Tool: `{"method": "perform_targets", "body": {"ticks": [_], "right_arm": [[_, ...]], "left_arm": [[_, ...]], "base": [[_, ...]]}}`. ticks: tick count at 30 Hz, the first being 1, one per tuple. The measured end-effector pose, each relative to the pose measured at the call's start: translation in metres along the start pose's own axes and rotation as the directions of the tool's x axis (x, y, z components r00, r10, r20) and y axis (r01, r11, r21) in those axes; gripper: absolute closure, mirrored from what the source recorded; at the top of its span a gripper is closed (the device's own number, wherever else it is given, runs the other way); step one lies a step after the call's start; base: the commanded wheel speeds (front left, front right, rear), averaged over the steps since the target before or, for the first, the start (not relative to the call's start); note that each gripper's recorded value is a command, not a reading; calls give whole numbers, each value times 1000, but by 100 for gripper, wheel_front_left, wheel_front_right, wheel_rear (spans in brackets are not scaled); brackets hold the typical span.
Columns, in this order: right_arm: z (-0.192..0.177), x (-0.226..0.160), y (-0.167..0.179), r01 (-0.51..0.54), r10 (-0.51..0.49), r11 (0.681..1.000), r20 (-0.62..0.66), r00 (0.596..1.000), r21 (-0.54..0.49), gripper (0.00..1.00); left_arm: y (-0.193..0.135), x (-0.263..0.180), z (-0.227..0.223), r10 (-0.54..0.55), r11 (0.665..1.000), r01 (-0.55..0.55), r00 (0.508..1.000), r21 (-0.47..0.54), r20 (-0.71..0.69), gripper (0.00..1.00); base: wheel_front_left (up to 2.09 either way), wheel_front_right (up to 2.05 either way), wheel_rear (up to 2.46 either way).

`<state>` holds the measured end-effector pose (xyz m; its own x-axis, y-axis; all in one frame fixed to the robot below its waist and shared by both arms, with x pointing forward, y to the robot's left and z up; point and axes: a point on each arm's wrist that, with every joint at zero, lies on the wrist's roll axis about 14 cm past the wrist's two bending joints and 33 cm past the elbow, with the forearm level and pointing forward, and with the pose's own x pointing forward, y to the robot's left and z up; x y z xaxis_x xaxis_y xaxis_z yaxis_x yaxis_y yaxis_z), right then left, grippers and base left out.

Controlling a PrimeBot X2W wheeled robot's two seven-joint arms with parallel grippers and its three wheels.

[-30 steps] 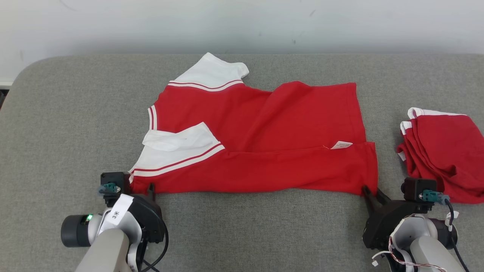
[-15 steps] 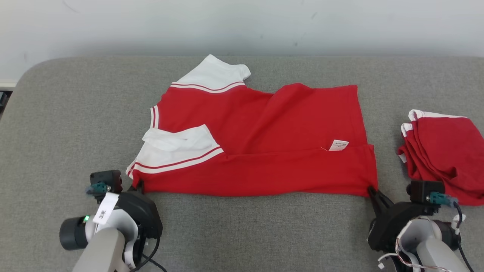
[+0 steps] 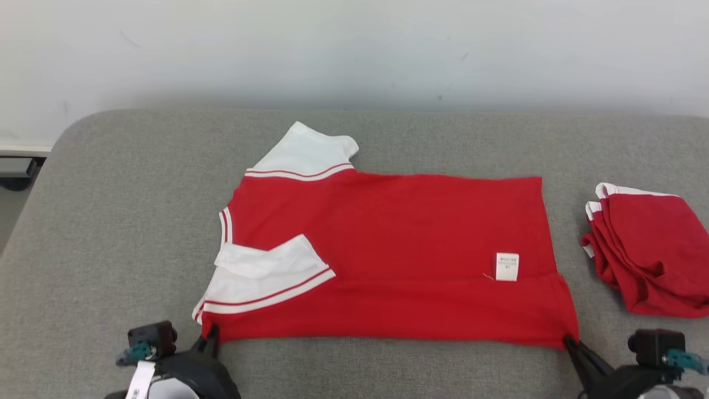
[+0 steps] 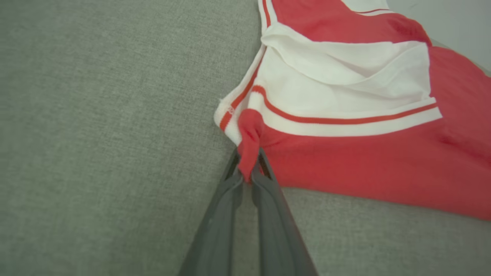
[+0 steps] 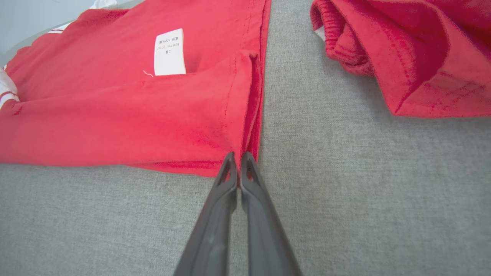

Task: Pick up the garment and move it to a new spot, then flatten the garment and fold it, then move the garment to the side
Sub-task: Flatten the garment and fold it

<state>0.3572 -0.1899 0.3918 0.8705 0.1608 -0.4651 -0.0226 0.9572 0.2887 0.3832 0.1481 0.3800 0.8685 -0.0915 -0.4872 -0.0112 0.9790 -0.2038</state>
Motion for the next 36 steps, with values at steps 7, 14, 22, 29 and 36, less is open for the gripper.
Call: {"method": "perform_targets", "body": {"ticks": [7, 14, 22, 29, 36], "right_arm": [[-18, -27, 1, -36, 36, 999, -28, 999, 13, 100], [-14, -43, 6, -70, 70, 997, -9, 997, 25, 100], [-31, -70, -13, -35, 41, 995, -62, 997, 98, 100], [-35, -73, -9, -49, 64, 988, -96, 993, 148, 100], [-44, -74, -10, -45, 69, 986, -144, 987, 163, 0]], "left_arm": [[2, -24, -19, -14, 999, 14, 1000, -31, 1, 100], [15, -46, -33, 6, 999, -6, 1000, -50, 9, 100], [13, -60, -34, -4, 998, 6, 1000, -59, 27, 100], [9, -65, -51, -12, 999, 10, 999, -52, -37, 100], [12, -64, -49, -7, 999, 5, 999, -43, -49, 0]], "base": [[0, 0, 0], [0, 0, 0], [0, 0, 0], [0, 0, 0], [0, 0, 0]]}}
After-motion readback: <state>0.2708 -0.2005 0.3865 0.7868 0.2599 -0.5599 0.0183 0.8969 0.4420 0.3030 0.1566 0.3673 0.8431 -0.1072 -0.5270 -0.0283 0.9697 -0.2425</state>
